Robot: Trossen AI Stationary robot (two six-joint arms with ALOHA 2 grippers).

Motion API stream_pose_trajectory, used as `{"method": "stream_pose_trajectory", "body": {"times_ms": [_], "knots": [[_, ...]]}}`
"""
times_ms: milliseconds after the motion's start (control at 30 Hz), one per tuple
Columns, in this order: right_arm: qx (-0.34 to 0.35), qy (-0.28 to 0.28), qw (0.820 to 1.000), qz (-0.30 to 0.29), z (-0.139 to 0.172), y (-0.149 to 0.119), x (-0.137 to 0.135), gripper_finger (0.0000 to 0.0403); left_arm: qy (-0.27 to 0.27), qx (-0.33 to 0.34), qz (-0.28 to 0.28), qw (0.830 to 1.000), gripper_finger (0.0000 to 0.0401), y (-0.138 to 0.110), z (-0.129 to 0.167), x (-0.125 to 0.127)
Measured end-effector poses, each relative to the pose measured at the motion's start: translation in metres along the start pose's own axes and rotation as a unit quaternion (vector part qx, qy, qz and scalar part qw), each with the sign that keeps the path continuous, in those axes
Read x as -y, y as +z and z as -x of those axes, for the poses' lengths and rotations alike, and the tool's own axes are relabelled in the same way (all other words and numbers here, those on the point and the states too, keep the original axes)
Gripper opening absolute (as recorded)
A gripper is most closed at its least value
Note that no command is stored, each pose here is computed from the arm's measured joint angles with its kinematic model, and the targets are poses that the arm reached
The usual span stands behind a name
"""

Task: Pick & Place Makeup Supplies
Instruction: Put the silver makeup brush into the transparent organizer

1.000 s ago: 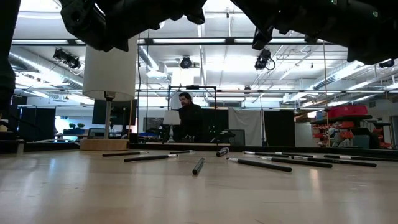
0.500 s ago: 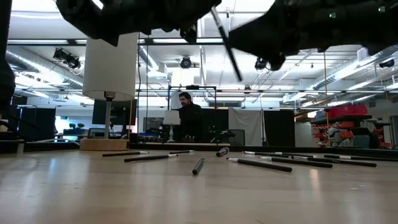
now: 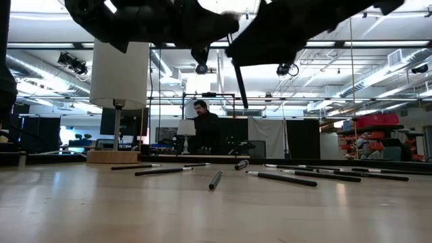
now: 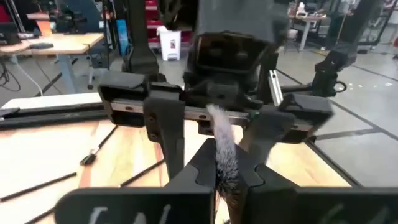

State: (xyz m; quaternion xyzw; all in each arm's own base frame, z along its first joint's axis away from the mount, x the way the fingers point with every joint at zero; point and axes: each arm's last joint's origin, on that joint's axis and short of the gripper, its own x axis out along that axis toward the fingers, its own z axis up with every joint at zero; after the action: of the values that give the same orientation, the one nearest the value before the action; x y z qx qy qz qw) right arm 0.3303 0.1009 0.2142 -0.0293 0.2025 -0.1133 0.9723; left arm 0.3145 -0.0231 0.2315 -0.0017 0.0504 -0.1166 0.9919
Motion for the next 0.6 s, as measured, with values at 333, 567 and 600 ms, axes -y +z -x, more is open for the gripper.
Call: {"method": "stream_pose_trajectory", "body": {"times_ms": [333,567,600], "knots": [[0.024,0.002,1.000,0.007,-0.0072,0.0075,-0.0061,0.0119,0.000,-0.004,0.001,1.000,0.0015,-0.0008,0.0000,0.0000],[0.028,0.000,1.000,0.010,-0.0070,0.0085,-0.0061,0.0032,-0.005,-0.005,-0.001,1.000,0.0024,-0.0011,-0.0001,0.0011],[0.027,0.001,1.000,0.009,-0.0070,0.0082,-0.0061,0.0021,-0.007,-0.006,-0.003,1.000,0.0029,-0.0012,-0.0002,0.0015]]}}
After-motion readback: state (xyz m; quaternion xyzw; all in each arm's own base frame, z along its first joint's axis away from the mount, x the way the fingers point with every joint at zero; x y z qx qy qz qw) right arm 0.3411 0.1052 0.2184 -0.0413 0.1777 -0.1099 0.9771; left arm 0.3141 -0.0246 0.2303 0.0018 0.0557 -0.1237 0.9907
